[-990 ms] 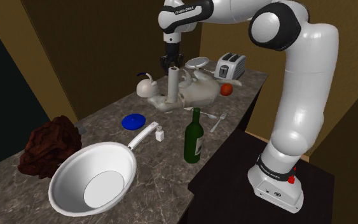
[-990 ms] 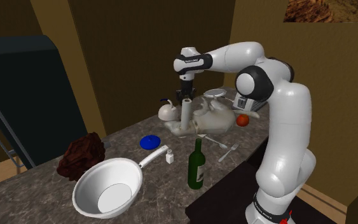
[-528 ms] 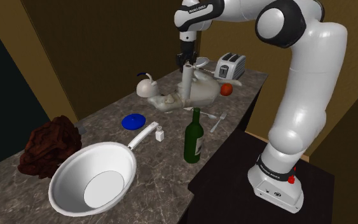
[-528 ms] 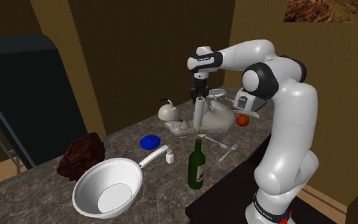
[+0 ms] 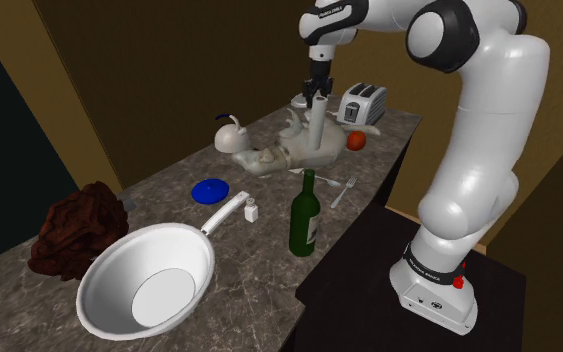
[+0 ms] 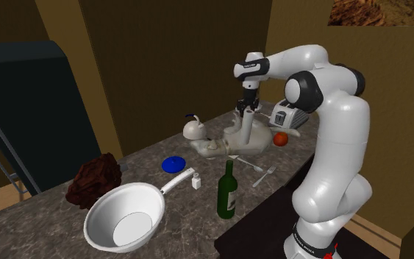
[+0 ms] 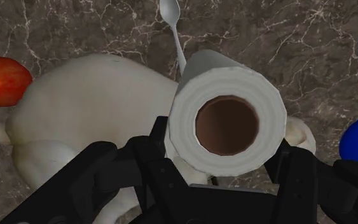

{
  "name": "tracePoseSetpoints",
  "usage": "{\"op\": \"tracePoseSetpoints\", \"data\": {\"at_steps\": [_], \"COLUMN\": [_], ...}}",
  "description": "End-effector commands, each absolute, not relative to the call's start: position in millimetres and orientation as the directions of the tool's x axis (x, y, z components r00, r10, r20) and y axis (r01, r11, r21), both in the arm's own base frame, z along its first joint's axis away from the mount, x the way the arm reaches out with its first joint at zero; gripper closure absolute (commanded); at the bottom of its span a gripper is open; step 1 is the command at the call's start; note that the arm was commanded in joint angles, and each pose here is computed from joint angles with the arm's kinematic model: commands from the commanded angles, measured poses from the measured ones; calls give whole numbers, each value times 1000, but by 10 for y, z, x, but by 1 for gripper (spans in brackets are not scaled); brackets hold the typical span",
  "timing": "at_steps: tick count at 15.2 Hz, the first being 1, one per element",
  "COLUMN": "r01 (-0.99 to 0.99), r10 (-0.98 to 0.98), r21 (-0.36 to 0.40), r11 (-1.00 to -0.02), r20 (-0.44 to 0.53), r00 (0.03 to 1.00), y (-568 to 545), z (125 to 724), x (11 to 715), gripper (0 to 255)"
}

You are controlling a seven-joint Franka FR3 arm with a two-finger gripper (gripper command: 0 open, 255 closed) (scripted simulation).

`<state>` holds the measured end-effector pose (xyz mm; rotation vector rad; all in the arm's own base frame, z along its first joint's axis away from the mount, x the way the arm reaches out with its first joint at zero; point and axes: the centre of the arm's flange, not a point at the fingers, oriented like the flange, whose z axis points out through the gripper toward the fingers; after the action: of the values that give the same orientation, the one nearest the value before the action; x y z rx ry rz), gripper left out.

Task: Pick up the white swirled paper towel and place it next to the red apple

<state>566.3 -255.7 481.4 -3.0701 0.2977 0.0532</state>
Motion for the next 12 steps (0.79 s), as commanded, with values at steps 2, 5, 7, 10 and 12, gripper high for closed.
{"op": "tracePoseSetpoints", "data": {"at_steps": [2,5,7,10,12], "r01": [-192,-192,-192,-192,-192], "r10": [-190,-190,-190,-190,-190], "r21": [-53,-53,-53,-53,-53], "r11": [-980,-980,-980,-980,-980], "r20": [-40,-40,-40,-40,-40], "r00": [981,981,981,981,981], "y": [-2906,-3275,-3521,-3890,-4136], "z": [4792,4793,4793,4793,4794], "x": [5522,5378,5283,5139,5043], "gripper": [255,255,255,255,255]}}
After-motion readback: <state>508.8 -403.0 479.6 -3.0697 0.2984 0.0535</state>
